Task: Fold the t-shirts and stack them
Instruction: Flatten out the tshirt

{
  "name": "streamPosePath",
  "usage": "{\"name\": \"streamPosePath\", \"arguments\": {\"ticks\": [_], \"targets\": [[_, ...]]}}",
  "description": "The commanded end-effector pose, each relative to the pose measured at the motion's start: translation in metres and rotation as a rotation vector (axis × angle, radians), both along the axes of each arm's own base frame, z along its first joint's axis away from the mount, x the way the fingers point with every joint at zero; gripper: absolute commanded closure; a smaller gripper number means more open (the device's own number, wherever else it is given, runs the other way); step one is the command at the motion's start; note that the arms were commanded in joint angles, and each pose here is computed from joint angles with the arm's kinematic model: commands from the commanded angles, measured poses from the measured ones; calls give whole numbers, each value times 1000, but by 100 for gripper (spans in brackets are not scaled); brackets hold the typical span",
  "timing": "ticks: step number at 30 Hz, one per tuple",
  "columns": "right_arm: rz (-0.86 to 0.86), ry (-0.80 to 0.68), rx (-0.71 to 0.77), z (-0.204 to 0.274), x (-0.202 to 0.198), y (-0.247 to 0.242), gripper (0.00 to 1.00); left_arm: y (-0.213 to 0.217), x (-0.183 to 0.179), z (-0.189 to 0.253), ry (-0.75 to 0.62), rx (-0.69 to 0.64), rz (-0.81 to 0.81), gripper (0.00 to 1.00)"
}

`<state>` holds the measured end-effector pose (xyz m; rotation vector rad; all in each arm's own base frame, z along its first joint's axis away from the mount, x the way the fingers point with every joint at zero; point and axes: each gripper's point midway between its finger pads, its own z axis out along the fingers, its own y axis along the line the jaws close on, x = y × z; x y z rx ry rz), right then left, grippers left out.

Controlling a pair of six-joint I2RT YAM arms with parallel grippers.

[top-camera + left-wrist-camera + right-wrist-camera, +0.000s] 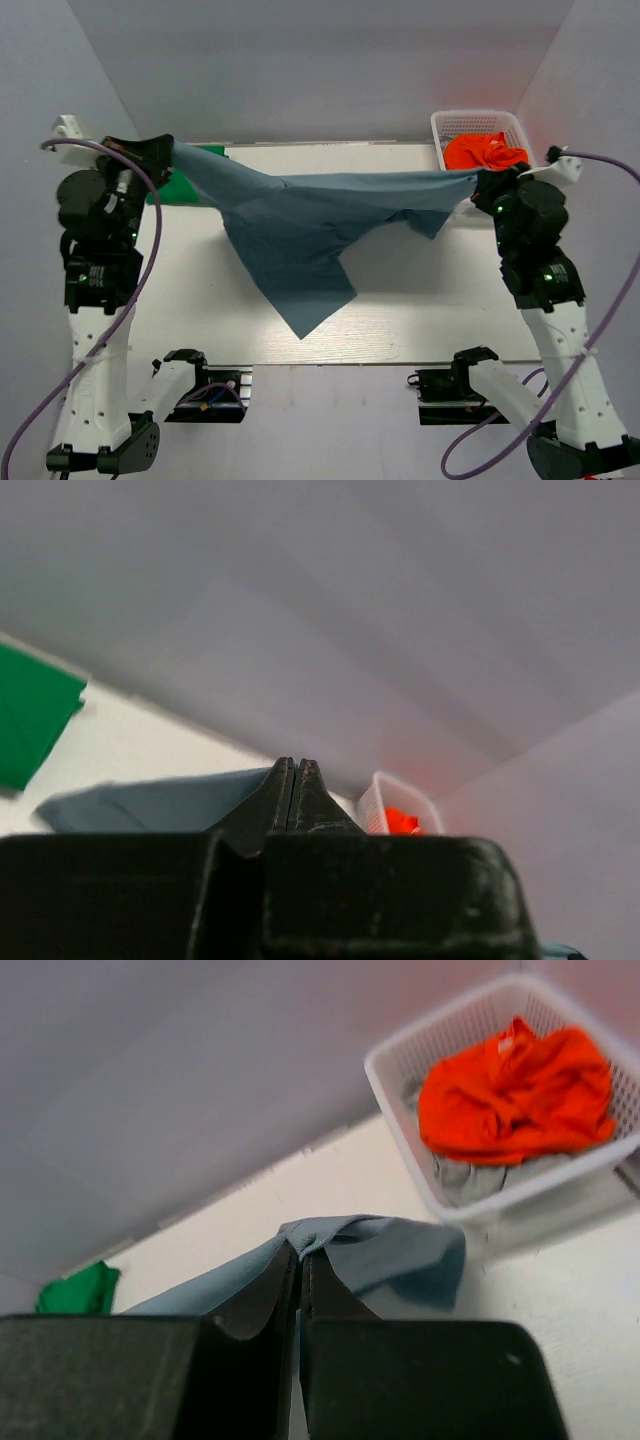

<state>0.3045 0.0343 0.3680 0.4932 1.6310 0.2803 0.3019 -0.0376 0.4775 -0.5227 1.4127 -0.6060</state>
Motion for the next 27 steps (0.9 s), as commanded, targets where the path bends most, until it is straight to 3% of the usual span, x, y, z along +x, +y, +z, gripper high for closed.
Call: {"name": "streamPosePath", "arguments": {"ticks": [1, 6, 11, 12, 18, 21, 23, 25, 27], "targets": [[-76, -111, -40, 59, -29, -24, 100, 12, -46, 64, -138, 24, 52, 100], [-24, -304, -27, 141, -86, -29, 100, 19, -122, 147, -353, 41, 77, 100], [49, -441, -51, 191, -133, -27, 100, 23, -170, 190, -438, 61, 97, 100], [45, -488, -47, 210, -150, -32, 100, 24, -194, 208, -499, 56, 100, 100], [28, -587, -56, 240, -185, -42, 100, 25, -229, 236, -608, 79, 108, 100], [9, -571, -72, 236, -173, -43, 100, 25, -223, 240, -629, 77, 109, 100], [-6, -538, -85, 230, -151, -41, 100, 22, -199, 239, -605, 83, 99, 100], [-9, -488, -93, 217, -124, -35, 100, 21, -165, 230, -548, 87, 96, 100], [-19, -429, -102, 198, -90, -30, 100, 22, -102, 211, -452, 101, 111, 100]]}}
